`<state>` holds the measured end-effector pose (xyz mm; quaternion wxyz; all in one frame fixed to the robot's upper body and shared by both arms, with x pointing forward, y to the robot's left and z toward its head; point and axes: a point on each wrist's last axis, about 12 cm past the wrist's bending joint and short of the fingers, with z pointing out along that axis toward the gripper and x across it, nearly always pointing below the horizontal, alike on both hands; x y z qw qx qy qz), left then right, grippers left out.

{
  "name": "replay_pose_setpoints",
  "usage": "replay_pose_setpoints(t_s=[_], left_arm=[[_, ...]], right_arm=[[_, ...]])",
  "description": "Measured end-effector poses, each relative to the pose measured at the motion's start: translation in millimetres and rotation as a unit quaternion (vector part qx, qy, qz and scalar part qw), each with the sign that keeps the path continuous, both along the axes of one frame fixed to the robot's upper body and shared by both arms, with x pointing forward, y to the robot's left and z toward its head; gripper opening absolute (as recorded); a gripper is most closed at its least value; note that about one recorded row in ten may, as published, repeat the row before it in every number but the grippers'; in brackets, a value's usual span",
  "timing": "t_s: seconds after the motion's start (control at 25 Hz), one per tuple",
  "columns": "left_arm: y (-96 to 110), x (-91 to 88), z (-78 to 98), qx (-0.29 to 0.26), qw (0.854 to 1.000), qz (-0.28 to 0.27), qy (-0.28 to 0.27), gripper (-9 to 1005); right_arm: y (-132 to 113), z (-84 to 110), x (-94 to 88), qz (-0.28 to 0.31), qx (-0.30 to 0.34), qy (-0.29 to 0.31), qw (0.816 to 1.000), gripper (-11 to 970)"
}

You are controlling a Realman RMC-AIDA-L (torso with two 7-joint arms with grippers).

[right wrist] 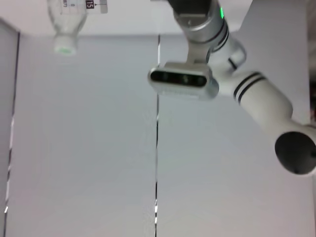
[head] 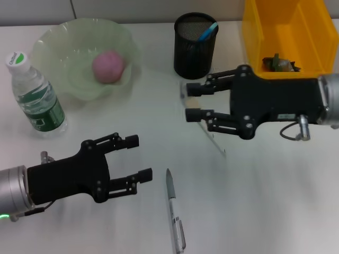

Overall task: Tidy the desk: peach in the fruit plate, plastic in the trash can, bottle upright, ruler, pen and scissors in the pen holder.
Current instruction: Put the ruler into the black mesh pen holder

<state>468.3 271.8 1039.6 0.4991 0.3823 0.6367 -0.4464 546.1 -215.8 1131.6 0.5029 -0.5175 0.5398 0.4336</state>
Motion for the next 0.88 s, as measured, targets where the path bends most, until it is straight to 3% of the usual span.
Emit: replay_pose_setpoints(t_s=[0.48, 0.68, 0.76, 0.88], left_arm=[[-6, -2.2, -2.1, -0.022, 0.999, 0.019, -0.014, 783], [-6, -2.1, -2.6, -0.024, 0.999, 0.024, -0.012, 783], [-6, -2.0, -2.5, -0.026, 0.999, 0.026, -0.011, 783], [-6, -1.9, -2.1, -0.036, 0.999, 0.034, -0.003, 783]], right_arm=[[-8, -23.1, -12.0, -0.023, 0.047, -0.06, 0.997, 380], [-10, -24.7, -13.2, -0.024, 0.037, -0.152, 0.987, 380], [-12, -24.1, -12.5, -0.031, 0.031, -0.22, 0.974, 380], [-14, -23.8, -12.0, -0.037, 0.026, -0.269, 0.962, 380]])
